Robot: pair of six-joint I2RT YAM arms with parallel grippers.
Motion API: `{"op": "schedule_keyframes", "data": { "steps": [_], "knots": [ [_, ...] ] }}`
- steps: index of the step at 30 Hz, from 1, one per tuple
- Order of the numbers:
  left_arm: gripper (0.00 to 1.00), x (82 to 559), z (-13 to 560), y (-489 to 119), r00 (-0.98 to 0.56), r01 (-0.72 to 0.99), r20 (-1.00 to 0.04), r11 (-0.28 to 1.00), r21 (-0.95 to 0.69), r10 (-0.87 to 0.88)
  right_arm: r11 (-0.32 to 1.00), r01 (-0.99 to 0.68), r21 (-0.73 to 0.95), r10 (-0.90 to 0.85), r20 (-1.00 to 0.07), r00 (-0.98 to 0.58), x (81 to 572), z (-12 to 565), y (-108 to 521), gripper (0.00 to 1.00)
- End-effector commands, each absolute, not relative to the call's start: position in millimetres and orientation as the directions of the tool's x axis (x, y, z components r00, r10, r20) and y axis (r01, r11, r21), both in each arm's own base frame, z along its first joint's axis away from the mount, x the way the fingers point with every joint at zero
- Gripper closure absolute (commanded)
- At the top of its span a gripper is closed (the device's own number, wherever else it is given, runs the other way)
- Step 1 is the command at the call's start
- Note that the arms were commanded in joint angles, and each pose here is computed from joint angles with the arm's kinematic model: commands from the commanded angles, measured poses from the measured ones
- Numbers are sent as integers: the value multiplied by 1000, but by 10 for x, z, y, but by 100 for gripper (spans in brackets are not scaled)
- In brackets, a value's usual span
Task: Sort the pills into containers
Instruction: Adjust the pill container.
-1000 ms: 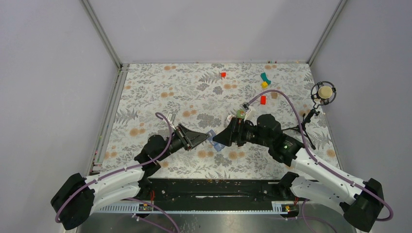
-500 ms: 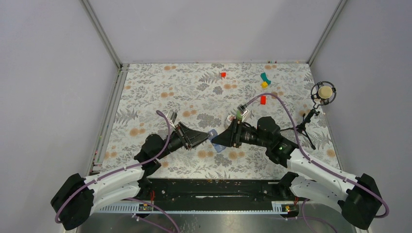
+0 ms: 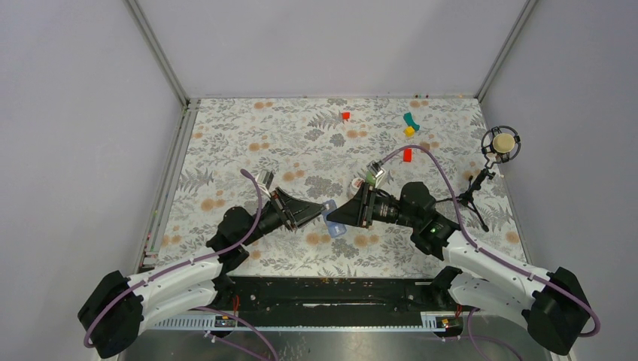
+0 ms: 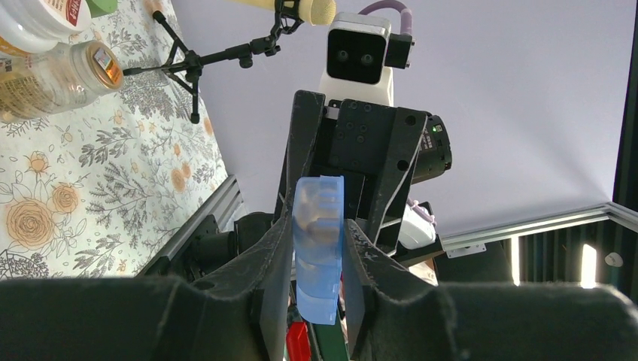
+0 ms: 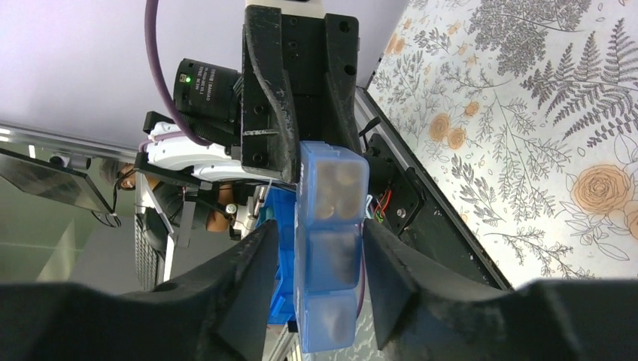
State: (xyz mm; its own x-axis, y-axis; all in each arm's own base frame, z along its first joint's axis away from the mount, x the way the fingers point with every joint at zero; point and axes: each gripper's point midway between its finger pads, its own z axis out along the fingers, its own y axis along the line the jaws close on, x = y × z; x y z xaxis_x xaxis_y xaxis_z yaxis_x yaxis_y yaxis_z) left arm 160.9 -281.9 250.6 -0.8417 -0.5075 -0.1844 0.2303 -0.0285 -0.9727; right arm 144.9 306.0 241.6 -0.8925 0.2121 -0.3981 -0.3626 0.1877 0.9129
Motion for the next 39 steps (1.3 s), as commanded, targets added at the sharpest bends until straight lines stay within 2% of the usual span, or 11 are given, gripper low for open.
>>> {"op": "schedule_keyframes", "data": {
  "steps": [1,9,14,20,25,26,28,30,31,34,39],
  "knots": [
    [100,1568,2846,-2813,-837,294,-207,-98,-951,-507,104,-405,908,233,-419,-878,1436,2623,3065,45],
    [100,1524,2884,-2820,-845,305,-214,-112,-946,-491,56,-355,933,309,-354,-883,1547,2707,3068,47],
    [100,1500,2883,-2816,-848,308,-217,-115,-945,-483,47,-315,948,345,-312,-885,1644,2688,3096,54],
    [100,1483,2910,-2800,-848,313,-218,-125,-941,-484,36,-285,958,371,-277,-886,1696,2640,3092,70],
    [100,1471,2936,-2777,-845,319,-218,-134,-938,-489,26,-274,961,386,-262,-885,1701,2612,3063,80],
    [94,1468,2945,-2775,-844,322,-218,-138,-937,-490,23,-274,961,387,-261,-884,1704,2618,3062,82],
    [70,1473,2962,-2763,-841,326,-216,-145,-934,-497,15,-271,962,389,-255,-885,1708,2634,3062,85],
    [54,1478,2976,-2749,-836,330,-213,-154,-931,-506,3,-269,963,390,-249,-887,1707,2653,3064,87],
    [49,1483,2984,-2739,-832,335,-212,-159,-929,-513,0,-266,964,390,-245,-887,1709,2658,3064,88],
    [46,1501,3015,-2707,-818,351,-211,-175,-920,-535,-8,-260,965,389,-237,-890,1704,2659,3066,88],
    [46,1538,2983,-2732,-814,351,-217,-158,-923,-539,-21,-264,964,371,-237,-898,1683,2671,3085,89]
  ]
}}
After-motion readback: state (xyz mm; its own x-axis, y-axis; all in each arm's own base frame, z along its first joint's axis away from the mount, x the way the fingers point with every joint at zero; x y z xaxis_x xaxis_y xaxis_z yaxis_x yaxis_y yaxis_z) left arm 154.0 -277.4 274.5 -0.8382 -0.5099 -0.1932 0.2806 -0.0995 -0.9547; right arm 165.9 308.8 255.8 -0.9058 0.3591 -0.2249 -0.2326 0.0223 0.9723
